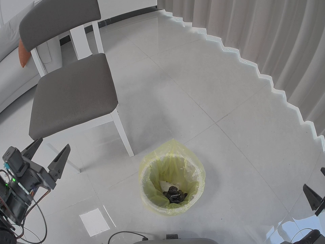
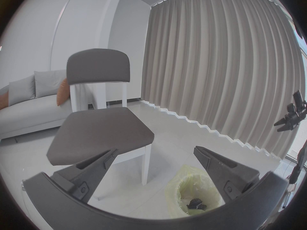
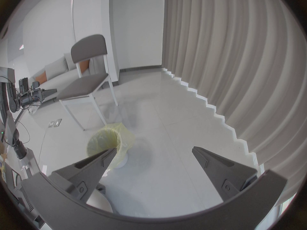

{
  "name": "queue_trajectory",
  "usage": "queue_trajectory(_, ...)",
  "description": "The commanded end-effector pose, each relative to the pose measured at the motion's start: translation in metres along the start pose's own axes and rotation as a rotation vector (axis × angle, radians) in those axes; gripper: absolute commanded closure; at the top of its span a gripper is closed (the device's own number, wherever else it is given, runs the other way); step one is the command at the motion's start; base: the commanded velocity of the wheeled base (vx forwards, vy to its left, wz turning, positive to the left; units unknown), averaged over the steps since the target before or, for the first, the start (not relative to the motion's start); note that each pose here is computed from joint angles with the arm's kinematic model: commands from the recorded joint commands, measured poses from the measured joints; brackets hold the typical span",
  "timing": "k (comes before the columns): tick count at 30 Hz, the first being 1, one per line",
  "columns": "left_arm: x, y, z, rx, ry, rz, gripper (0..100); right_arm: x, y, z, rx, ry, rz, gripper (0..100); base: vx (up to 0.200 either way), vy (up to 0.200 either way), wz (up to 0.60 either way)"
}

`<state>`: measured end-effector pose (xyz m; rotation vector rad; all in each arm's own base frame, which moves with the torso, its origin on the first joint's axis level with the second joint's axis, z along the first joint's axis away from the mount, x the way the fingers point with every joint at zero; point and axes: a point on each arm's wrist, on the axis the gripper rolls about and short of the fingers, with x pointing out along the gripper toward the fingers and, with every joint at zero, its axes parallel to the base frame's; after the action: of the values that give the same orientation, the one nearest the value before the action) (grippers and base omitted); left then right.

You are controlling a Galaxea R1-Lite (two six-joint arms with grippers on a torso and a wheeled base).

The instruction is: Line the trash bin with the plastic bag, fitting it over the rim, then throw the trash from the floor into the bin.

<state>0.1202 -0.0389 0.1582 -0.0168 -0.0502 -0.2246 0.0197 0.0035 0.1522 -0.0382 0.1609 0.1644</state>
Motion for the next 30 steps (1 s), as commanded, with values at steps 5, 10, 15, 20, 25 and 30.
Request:
queue_trajectory(5,-0.094,0.015,0.014,-0.024,-0.219,0.165,0,-0.061,0.013,-0.044,0.18,-0.17,0.039,0,0.0,0.0,0.0)
queue_trajectory(10,-0.112,0.015,0.009,-0.082,-0.265,0.206,0,-0.057,0.014,-0.05,0.164,-0.134,0.111,0,0.0,0.0,0.0)
queue_trajectory(15,-0.12,0.014,0.004,-0.156,-0.271,0.207,0,-0.053,0.014,-0.056,0.172,-0.109,0.132,0,0.0,0.0,0.0)
queue_trajectory(20,-0.124,0.014,0.0,-0.158,-0.276,0.203,0,-0.048,0.014,-0.065,0.164,-0.074,0.153,0,0.0,0.0,0.0)
queue_trajectory(25,-0.138,0.012,-0.013,-0.144,-0.337,0.22,0,-0.035,0.011,-0.075,0.081,-0.142,0.081,0,0.0,0.0,0.0)
queue_trajectory(30,-0.152,0.008,-0.023,-0.13,-0.358,0.226,0,-0.031,0.01,-0.074,-0.103,-0.247,0.05,0,0.0,0.0,0.0)
